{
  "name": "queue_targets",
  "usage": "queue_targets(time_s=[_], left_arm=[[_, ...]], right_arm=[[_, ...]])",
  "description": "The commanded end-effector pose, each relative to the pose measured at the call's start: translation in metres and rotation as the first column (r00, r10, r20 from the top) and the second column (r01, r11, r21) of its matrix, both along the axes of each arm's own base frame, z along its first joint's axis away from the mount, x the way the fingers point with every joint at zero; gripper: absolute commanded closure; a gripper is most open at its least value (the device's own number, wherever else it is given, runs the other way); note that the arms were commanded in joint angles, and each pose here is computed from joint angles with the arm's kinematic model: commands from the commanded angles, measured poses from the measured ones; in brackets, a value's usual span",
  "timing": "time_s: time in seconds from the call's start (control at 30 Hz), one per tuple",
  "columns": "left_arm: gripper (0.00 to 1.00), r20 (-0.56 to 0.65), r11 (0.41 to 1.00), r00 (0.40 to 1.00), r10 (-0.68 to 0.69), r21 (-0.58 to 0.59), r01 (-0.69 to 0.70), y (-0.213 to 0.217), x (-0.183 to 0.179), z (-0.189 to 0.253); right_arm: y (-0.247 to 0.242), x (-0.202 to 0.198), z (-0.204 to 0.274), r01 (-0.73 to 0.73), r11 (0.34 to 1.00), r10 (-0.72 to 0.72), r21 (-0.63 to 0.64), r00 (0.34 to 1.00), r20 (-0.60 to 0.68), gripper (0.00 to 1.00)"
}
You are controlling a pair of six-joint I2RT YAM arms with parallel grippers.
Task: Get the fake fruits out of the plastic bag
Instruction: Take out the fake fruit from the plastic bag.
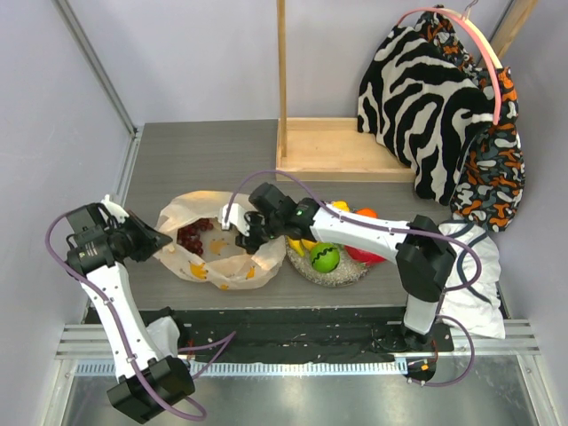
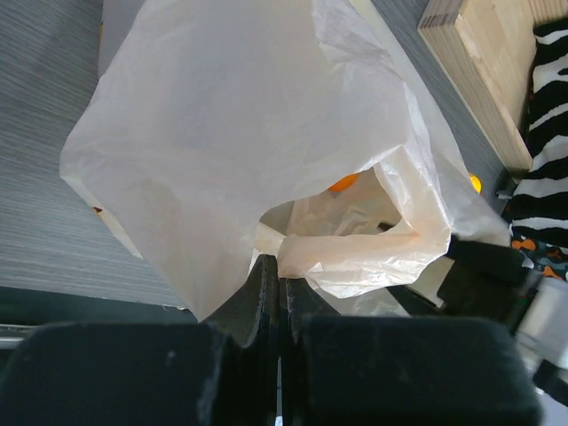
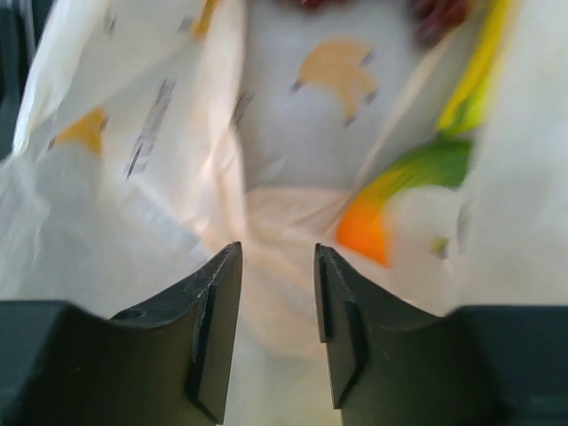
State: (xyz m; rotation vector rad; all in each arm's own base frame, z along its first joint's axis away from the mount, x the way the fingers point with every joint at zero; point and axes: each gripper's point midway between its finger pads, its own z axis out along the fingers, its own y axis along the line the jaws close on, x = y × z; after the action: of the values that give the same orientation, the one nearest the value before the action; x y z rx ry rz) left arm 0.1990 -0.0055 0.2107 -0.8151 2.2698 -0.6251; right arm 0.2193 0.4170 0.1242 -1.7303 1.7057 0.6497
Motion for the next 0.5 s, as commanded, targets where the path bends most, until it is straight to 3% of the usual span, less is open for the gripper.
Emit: queue_targets(time_s=[0.0, 0.27, 0.47], left_arm=[[1.0, 0.043, 1.0, 0.999, -0.021, -0.023, 0.022, -0.003, 0.008, 0.01], [1.0, 0.048, 0.999, 0.998, -0.03, -0.013, 0.03, -0.003, 0.009, 0.017], [1.0, 0.062, 1.0, 0.998, -0.023, -0.014, 0.024, -0.003, 0.011, 0.021]], right_arm=[[0.038, 0.04, 0.029, 0.076, 0.991, -0.088, 0.11, 0.99, 0.111, 0.48], [0.051, 0.09, -0.009, 0.28, 0.956, -0.287, 0.086, 0.954, 0.09, 0.41], [0.041, 0.116, -0.027, 0.412, 0.91, -0.415, 0.054, 0.895, 0.164, 0.25]])
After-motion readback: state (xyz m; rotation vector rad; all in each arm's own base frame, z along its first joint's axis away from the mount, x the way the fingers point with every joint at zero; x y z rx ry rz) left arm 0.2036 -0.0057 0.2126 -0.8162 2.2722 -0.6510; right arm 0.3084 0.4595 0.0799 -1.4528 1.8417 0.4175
